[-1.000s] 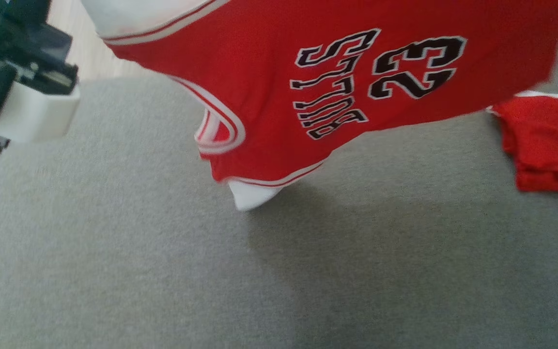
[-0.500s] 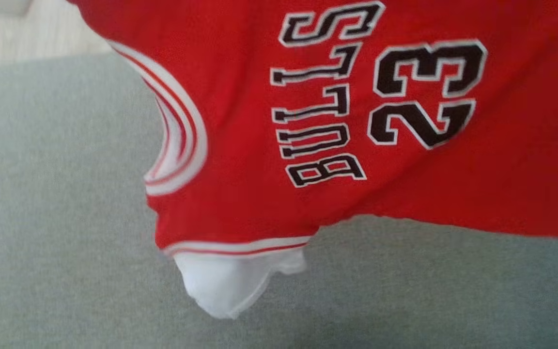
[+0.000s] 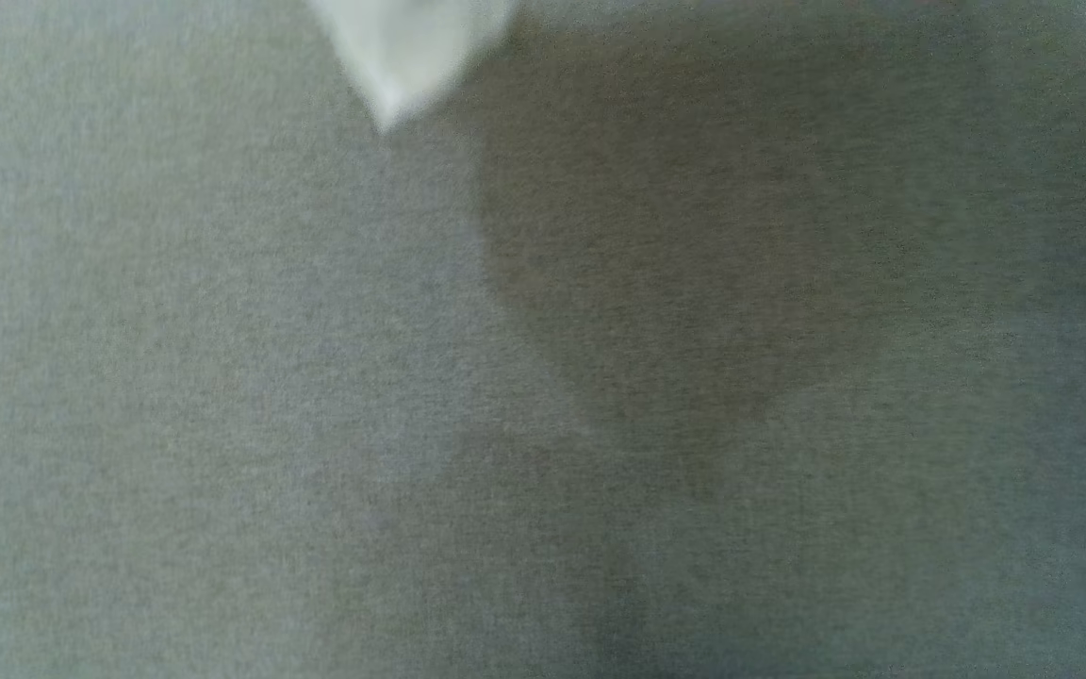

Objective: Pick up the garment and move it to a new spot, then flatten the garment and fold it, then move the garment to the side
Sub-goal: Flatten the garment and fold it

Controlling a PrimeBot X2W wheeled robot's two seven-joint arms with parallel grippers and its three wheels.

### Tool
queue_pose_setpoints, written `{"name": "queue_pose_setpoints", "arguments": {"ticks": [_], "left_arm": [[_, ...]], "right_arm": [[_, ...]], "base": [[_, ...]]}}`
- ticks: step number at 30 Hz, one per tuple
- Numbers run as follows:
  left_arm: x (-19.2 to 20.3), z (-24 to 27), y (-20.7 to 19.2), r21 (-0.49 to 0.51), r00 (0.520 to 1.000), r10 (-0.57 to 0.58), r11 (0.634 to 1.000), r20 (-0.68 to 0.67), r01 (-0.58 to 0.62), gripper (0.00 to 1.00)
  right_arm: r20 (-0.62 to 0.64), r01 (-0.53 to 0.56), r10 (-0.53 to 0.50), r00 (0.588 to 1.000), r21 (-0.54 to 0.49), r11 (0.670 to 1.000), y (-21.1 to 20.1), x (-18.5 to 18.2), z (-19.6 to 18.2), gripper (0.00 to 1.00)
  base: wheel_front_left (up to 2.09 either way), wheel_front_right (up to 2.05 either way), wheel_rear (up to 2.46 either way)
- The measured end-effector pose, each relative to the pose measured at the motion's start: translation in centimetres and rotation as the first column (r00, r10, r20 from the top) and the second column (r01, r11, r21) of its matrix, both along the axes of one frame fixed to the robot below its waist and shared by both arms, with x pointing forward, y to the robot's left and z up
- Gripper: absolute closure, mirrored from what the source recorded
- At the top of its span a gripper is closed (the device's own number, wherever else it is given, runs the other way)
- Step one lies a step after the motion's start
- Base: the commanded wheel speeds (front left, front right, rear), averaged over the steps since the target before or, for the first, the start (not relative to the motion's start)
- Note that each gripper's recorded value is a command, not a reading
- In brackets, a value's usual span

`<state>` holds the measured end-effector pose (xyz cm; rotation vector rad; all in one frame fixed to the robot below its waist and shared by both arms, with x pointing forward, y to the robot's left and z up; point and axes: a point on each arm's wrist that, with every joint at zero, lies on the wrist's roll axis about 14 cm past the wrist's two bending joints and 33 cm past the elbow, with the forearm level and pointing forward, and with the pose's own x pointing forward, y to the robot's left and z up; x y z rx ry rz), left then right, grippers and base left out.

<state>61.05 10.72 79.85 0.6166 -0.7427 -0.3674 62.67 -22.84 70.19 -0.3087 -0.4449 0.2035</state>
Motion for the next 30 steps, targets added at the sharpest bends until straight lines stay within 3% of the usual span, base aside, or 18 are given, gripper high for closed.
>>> {"name": "queue_pose_setpoints", "arguments": {"ticks": [4, 8, 13, 21, 30], "left_arm": [[0.7, -2.8, 0.4, 0.017, 1.0, 0.002, 1.0, -0.025, -0.001, 1.0], [0.8, -9.1, 0.8, 0.016, 0.99, -0.011, 1.0, -0.138, 0.013, 1.0], [-1.7, -16.5, 1.2, 0.01, 0.957, -0.03, 0.999, -0.289, 0.035, 1.0], [-8.4, -22.0, 1.5, -0.028, 0.898, -0.069, 0.998, -0.435, 0.063, 1.0], [-19.0, -29.6, 2.0, -0.035, 0.757, -0.067, 0.998, -0.65, 0.059, 1.0]], "right_arm": [[-0.036, -0.001, 0.001, 0.999, -0.021, 1.0, 0.9, 1.9, -3.1, 1.0], [-0.122, -0.014, 0.013, 0.992, -0.012, 1.0, 1.7, 3.0, -8.0, 1.0], [-0.28, -0.014, 0.018, 0.96, 0.017, 1.0, 2.2, 1.5, -15.1, 1.0], [-0.362, 0.046, -0.024, 0.932, 0.052, 0.998, -0.4, -4.6, -18.5, 1.0], [-0.508, 0.115, -0.047, 0.86, 0.103, 0.988, -1.9, -17.1, -23.6, 1.0]], "base": [[0.0, 0.0, 0.0], [0.0, 0.0, 0.0], [0.0, 0.0, 0.0], [0.0, 0.0, 0.0], [0.0, 0.0, 0.0]]}}
